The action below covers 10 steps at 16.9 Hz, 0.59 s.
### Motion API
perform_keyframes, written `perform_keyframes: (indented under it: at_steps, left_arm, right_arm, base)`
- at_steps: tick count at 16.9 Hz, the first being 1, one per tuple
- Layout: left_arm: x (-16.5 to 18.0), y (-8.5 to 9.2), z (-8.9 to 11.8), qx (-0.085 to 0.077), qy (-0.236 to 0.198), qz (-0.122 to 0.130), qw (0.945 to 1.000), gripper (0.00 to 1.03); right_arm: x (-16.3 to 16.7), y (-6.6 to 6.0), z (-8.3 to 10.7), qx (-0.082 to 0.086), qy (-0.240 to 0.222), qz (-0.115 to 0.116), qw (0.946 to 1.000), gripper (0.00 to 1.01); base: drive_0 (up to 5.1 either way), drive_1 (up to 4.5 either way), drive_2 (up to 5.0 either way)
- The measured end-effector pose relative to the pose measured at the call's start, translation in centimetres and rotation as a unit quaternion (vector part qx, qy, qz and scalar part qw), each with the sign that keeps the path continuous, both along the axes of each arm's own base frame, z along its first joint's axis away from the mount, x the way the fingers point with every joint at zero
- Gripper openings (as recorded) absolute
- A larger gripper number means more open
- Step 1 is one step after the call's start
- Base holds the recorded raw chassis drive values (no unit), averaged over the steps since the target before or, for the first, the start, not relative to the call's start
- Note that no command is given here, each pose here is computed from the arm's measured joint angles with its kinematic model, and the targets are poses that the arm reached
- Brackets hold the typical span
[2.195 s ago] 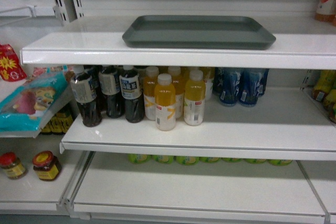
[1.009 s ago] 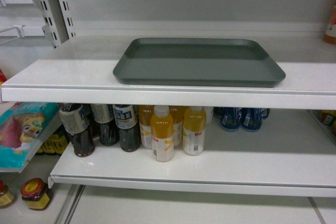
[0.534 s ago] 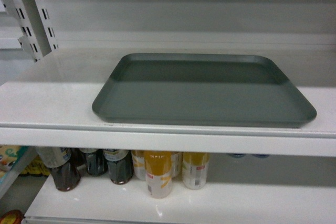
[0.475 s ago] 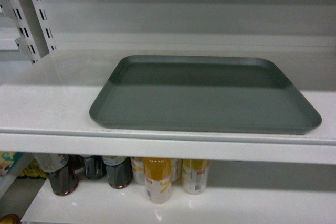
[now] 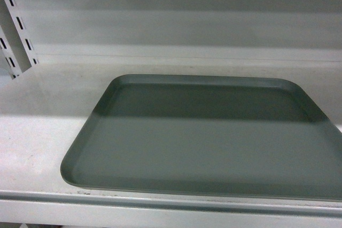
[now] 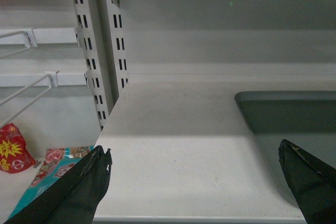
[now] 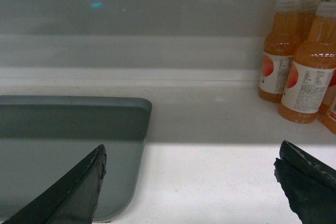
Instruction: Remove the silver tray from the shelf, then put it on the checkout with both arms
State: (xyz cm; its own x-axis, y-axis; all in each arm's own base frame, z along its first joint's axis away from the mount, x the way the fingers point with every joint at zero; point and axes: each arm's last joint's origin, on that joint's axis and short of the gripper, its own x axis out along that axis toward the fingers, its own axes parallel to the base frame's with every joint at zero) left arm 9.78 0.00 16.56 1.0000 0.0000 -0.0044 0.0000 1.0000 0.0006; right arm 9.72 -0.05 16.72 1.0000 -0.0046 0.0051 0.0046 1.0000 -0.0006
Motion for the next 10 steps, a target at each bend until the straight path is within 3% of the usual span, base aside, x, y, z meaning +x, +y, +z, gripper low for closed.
perform_keyframes:
  at_steps: [10]
  left_arm:
    - [0.0,0.0,0.0,0.0,0.0,0.0,1.0,0.98]
  right_arm:
    - [0.0,0.0,0.0,0.0,0.0,0.0,1.0,0.98]
  base:
    - [0.0,0.0,0.0]
